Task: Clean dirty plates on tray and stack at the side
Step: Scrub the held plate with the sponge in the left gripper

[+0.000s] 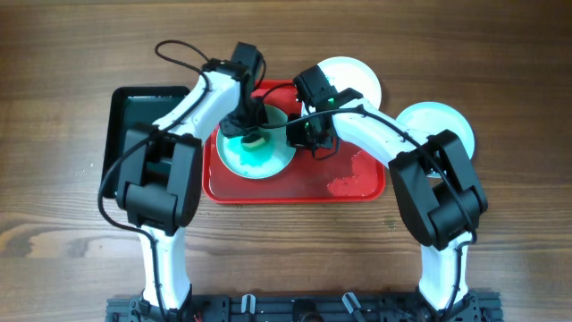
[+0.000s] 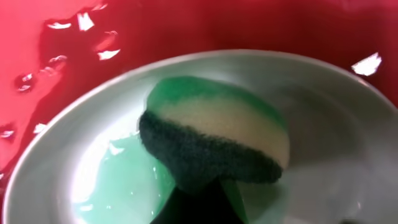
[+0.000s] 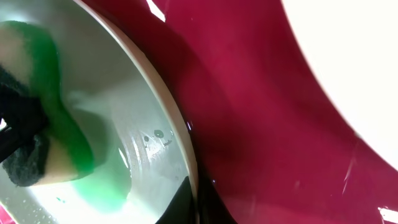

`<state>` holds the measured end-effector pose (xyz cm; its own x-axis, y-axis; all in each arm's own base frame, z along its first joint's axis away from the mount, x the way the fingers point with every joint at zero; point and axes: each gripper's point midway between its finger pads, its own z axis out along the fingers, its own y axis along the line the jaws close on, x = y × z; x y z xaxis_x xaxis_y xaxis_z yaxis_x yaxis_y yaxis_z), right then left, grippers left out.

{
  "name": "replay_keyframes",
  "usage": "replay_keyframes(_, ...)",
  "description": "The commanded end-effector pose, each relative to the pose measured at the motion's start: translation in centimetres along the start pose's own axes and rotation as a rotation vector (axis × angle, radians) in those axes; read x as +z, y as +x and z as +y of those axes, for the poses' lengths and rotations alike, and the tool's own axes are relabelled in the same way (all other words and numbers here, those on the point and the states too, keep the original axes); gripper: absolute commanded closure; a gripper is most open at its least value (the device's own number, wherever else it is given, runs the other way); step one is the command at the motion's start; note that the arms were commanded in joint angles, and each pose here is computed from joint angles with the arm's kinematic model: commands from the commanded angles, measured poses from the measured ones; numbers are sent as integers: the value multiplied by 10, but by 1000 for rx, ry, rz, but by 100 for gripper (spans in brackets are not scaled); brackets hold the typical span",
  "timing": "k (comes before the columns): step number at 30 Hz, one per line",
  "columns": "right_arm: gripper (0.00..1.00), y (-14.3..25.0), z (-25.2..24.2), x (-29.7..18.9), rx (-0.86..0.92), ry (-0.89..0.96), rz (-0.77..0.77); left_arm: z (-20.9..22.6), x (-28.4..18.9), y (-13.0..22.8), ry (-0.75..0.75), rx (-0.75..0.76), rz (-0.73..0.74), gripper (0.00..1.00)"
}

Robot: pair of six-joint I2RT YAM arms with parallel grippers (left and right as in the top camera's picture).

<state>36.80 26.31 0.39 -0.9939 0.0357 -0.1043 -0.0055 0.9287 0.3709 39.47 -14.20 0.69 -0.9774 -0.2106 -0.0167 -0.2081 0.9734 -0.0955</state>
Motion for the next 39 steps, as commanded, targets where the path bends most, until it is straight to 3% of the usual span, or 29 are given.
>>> replay_keyframes(1,95,6,-13,10,6,34,27,-44,7,46,361,310,217,96)
replay_keyframes(3,96,6,-13,10,6,34,27,-62,-3,54,503,404,231,96)
replay_keyframes(7,96,6,-13,10,2,34,27,-62,1,41,473,408,177,96)
replay_keyframes(8,96,5,-13,10,3,34,27,-53,7,32,401,361,150,96)
replay_keyframes(12,96,5,-13,10,1,33,25,32,21,-13,-141,-5,-55,96)
replay_keyframes(15,96,5,-13,10,-1,33,25,79,5,-32,-411,-121,-209,96)
replay_keyframes(19,96,5,-13,10,-1,32,25,85,2,-30,-448,-132,-212,96)
replay_keyframes(21,96,5,-13,10,-1,33,26,77,8,-15,-394,-73,-116,96)
replay_keyframes(24,96,5,-13,10,-4,33,27,39,18,26,-145,199,130,96)
replay_keyframes(28,96,6,-12,10,-8,26,29,11,10,71,111,470,328,96)
replay_keyframes(34,96,6,-12,10,-9,26,29,-14,-1,90,320,610,373,96)
replay_keyframes(39,96,5,-11,10,-10,21,28,-30,2,74,380,635,287,96)
